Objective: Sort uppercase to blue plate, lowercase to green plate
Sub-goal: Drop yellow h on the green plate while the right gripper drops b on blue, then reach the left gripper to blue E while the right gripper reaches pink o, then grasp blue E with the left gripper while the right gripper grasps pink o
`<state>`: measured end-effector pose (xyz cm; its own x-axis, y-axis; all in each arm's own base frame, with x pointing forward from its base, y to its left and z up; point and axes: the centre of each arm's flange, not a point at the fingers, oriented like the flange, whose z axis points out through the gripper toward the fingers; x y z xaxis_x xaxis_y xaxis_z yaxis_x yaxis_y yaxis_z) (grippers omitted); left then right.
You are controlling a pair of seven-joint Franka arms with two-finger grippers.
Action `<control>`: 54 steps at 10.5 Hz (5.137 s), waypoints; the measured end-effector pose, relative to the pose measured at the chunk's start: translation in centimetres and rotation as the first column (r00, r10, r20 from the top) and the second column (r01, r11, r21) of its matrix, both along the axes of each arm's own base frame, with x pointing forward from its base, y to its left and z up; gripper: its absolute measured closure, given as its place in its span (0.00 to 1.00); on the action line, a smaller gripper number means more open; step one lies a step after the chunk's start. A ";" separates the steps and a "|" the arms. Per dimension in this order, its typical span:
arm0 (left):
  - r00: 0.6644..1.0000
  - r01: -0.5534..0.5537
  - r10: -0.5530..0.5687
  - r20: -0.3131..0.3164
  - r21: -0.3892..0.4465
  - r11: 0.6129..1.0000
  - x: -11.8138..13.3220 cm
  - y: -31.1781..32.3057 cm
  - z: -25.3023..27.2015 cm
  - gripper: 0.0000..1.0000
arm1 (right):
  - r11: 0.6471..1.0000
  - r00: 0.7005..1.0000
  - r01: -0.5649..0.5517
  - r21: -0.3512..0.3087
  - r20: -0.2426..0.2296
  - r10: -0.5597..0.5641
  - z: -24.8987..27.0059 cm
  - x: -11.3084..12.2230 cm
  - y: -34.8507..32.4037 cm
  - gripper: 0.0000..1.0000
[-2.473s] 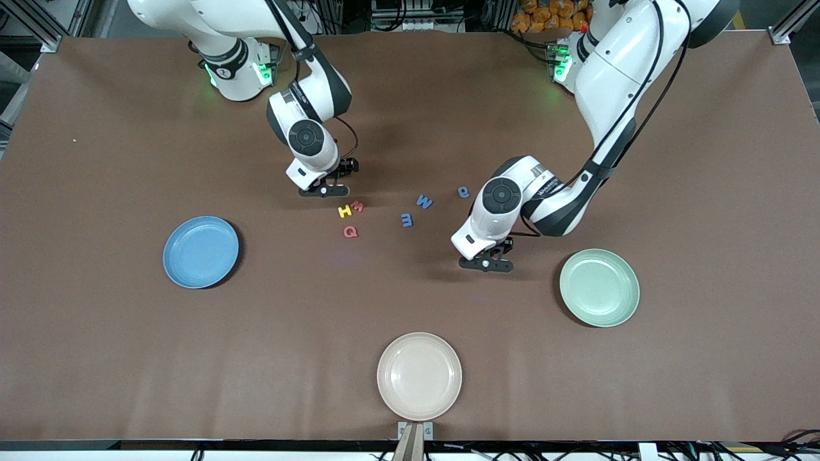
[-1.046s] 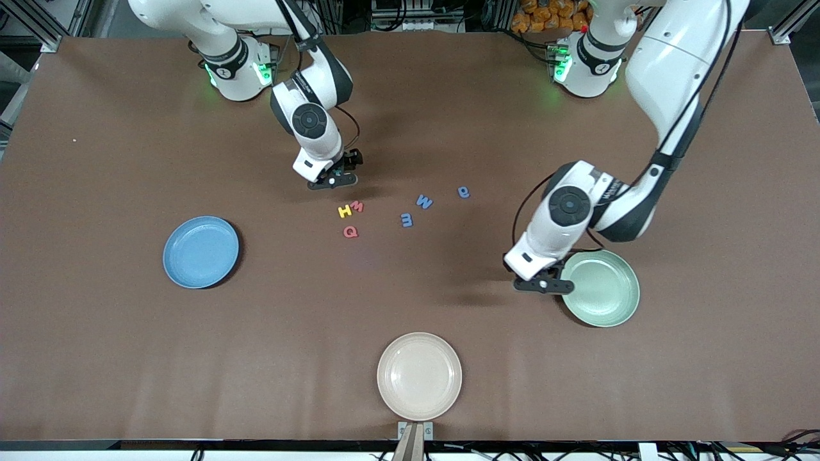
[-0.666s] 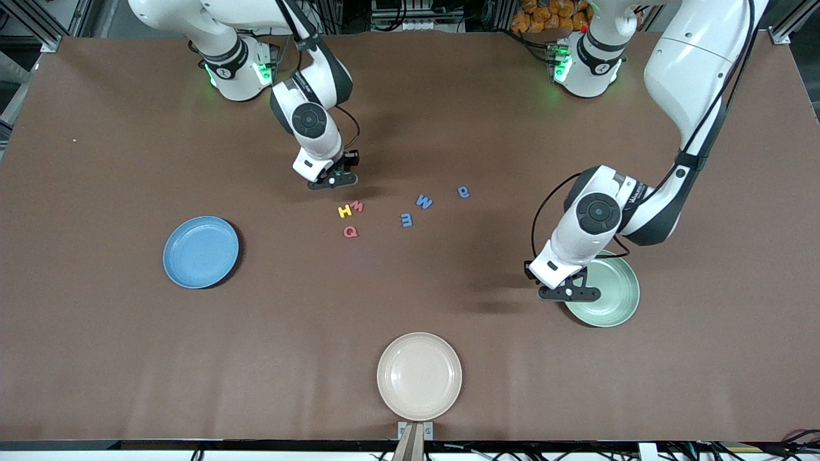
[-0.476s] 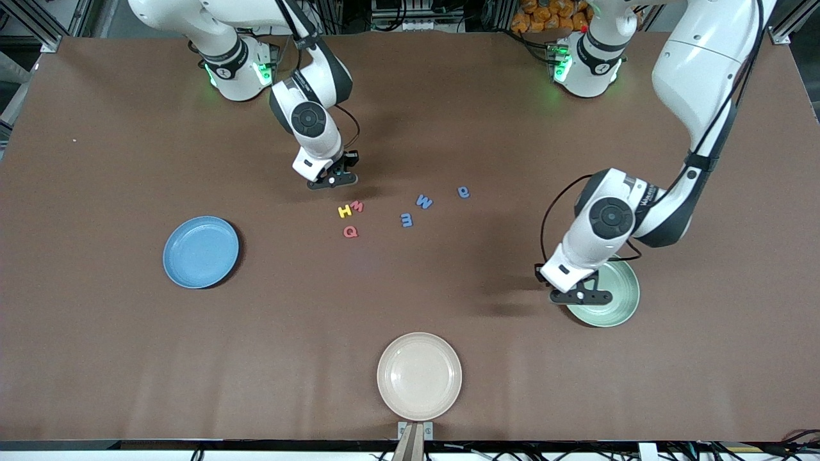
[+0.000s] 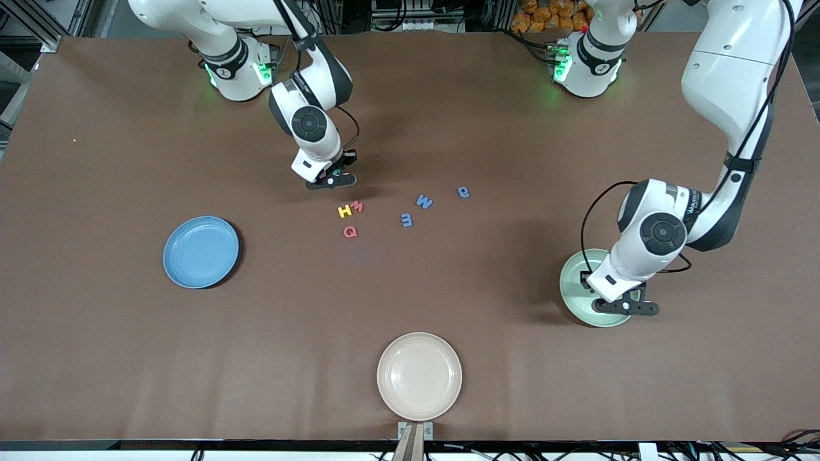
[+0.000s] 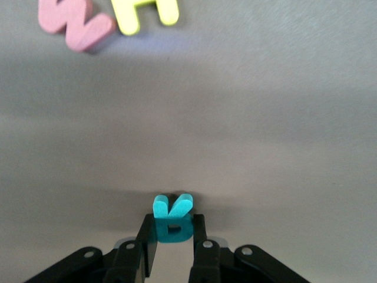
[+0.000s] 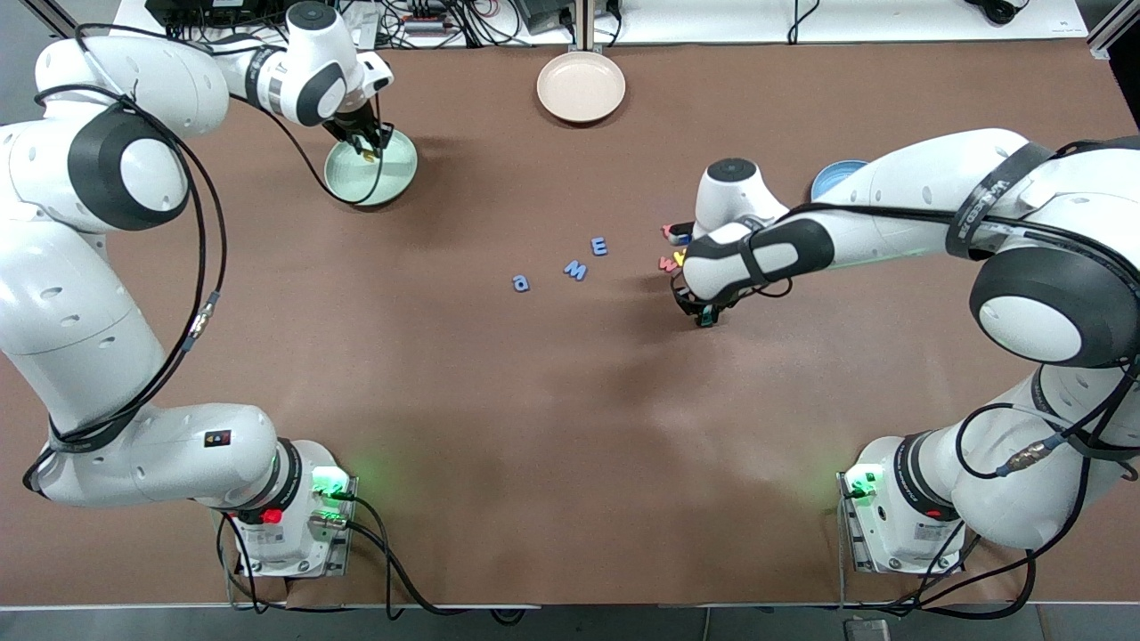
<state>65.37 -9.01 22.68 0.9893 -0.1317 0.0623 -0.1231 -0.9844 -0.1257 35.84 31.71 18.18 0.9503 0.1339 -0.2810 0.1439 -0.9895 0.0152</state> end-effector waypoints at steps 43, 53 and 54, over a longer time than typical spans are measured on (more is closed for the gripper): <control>0.953 -0.301 0.287 -0.101 -0.170 0.938 -20.5 -45.5 -4.8 0.19 | 0.844 0.816 0.531 0.074 0.225 -0.532 2.3 16.3 0.7 0.00; 0.952 -0.303 0.291 -0.091 -0.165 0.939 -20.2 -45.3 -5.1 0.63 | 0.845 0.817 0.531 0.065 0.226 -0.531 1.1 16.1 2.0 0.00; 0.952 -0.304 0.293 -0.089 -0.168 0.938 -20.0 -45.3 -5.0 0.73 | 0.846 0.818 0.529 0.066 0.225 -0.529 1.1 16.0 2.1 0.00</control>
<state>45.37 -54.33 17.64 0.9841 0.1775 -0.0051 0.1776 -0.9827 0.0524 51.89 33.84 19.27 0.9117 -0.4078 -0.0502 -0.4091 -0.9123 -0.0178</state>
